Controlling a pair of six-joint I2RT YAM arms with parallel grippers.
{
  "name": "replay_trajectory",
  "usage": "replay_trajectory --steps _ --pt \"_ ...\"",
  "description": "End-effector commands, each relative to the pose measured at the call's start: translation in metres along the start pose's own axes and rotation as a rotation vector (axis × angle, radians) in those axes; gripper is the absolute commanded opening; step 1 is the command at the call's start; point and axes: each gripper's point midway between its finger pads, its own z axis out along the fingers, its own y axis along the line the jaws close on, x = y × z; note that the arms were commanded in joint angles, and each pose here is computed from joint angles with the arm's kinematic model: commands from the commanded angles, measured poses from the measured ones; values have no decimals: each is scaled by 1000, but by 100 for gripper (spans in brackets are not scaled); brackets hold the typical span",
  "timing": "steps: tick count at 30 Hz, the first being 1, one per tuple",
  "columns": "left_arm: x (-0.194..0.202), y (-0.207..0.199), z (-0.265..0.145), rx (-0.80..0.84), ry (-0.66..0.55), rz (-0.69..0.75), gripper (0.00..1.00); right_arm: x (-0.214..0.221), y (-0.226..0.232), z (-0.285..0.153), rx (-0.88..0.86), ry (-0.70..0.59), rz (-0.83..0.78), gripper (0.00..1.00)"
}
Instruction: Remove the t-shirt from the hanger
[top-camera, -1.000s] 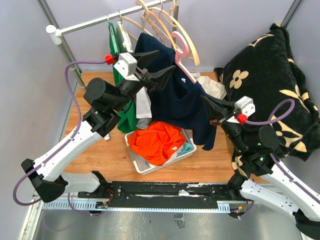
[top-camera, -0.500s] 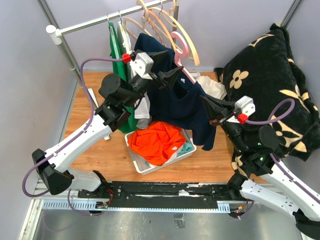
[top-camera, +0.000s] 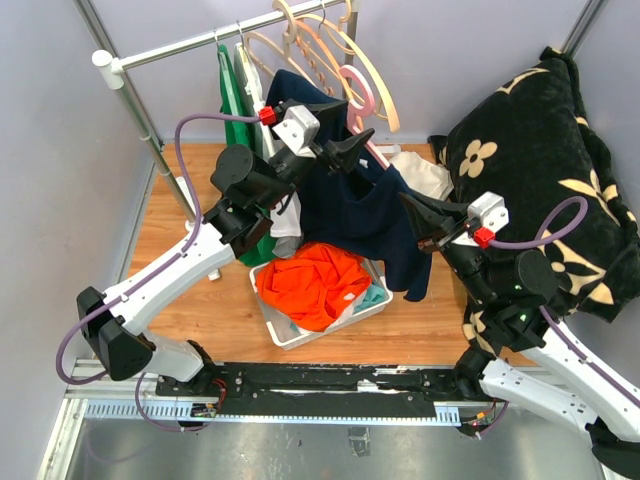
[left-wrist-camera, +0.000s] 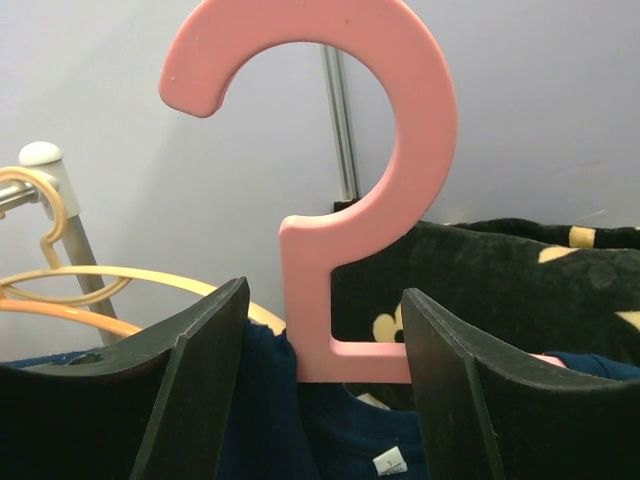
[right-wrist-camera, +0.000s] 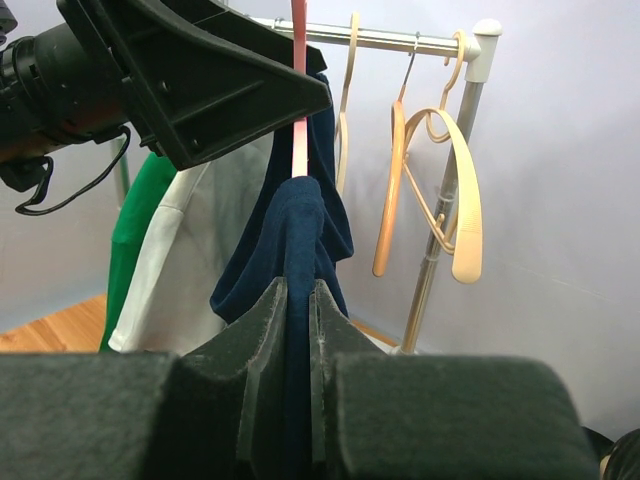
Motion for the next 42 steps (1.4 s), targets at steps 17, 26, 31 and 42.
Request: replay_trajectory --steps 17,26,31,42 --pt "-24 4 7 -14 -63 -17 0 -30 -1 -4 1 -104 28 7" --pt "-50 22 10 -109 -76 -81 1 -7 -8 -17 29 21 -10 66" --pt "-54 30 16 -138 -55 -63 0 -1 -11 -32 40 41 -9 69" --pt "-66 42 24 -176 -56 -17 1 16 -20 -61 79 92 -5 43"
